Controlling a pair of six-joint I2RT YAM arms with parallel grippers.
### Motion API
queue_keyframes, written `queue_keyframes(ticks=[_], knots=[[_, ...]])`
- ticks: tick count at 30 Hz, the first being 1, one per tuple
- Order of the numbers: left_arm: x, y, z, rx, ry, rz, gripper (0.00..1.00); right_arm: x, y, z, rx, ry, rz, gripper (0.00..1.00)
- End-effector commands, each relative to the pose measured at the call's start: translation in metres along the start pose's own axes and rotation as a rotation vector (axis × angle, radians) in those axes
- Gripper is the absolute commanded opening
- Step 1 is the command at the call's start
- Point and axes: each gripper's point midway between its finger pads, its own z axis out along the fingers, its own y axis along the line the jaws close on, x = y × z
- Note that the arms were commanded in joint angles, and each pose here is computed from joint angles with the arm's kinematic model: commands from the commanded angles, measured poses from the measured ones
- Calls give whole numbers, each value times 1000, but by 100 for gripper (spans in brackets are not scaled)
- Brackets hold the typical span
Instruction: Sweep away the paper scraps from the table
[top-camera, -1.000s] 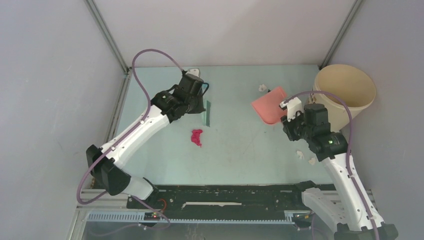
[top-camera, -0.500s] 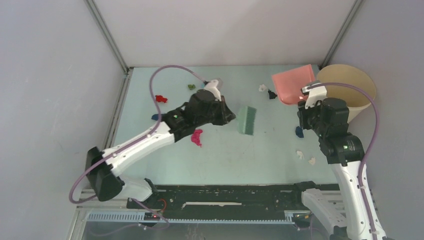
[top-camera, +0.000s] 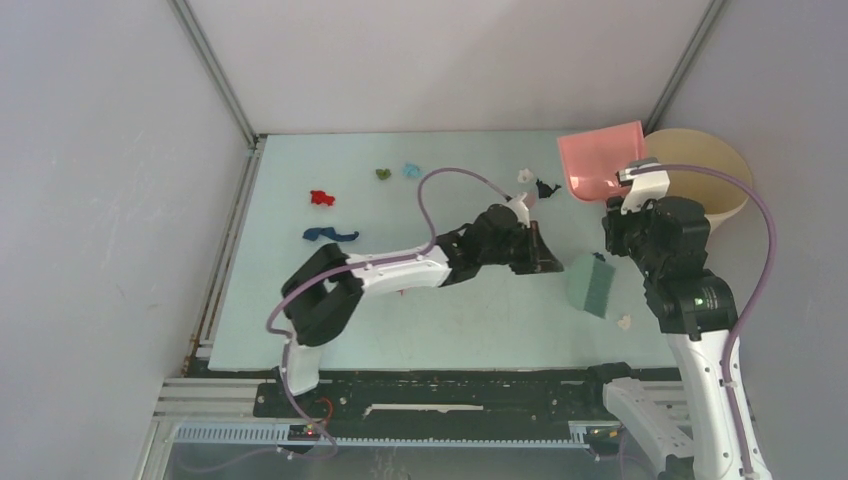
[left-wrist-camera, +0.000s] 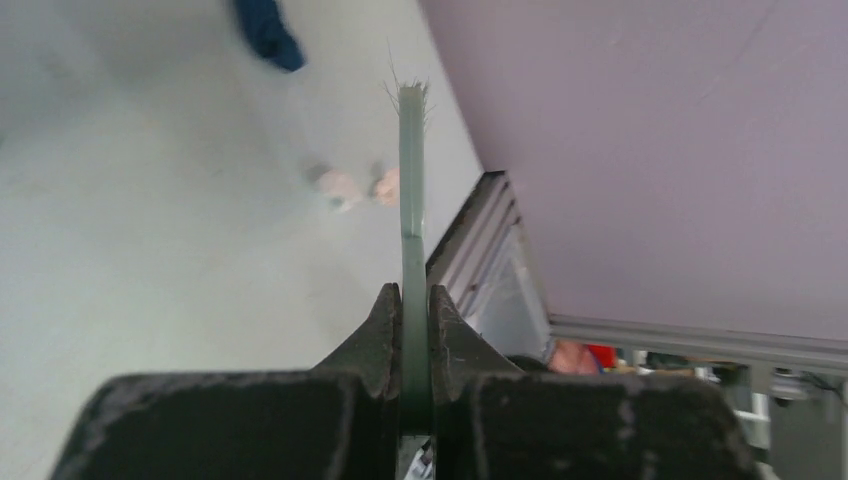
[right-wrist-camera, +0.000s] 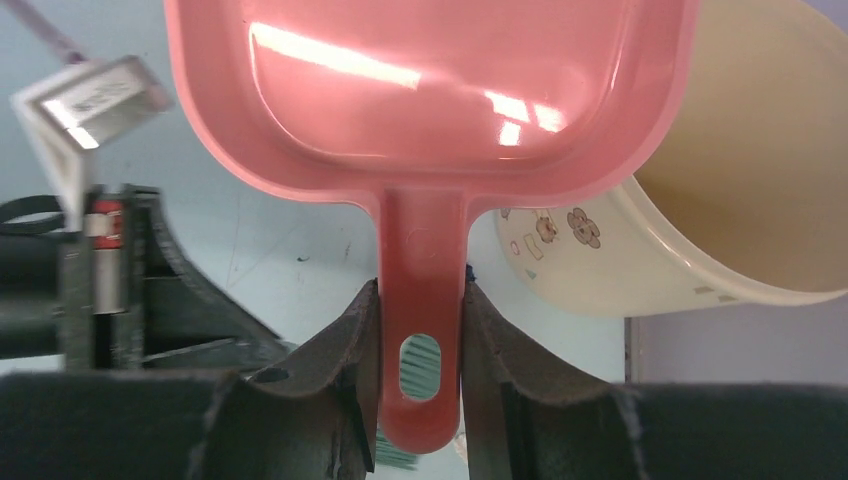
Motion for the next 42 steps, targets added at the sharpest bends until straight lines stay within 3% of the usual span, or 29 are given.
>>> queue_keyframes(ticks=[1,6,9,14,19,28,35,42], knots=[[-13,-82,30,304,-4,-81,0,-3,-12,-12,50,-11,-22,0],[11,-97,98,342,115,-184,0,10,-7,-9,32,14,-20,0],[32,-69,137,198,171,-185,0,14,-8,-10,28,29,-40,0],[41,-7,147,-44,151,-208,0,38,-11,-12,18,102,-113,0],[35,56,116,-195,112,-241,0,72,-8,-16,-17,205,-146,0],[-12,111,12,-386,-31,-165,0,134,-8,-49,-105,412,-319,0],[-49,107,-30,-444,-91,-25,0,174,-17,-81,-152,638,-455,0],[-79,63,-58,-405,-104,144,0,215,-5,-98,-310,860,-474,0]])
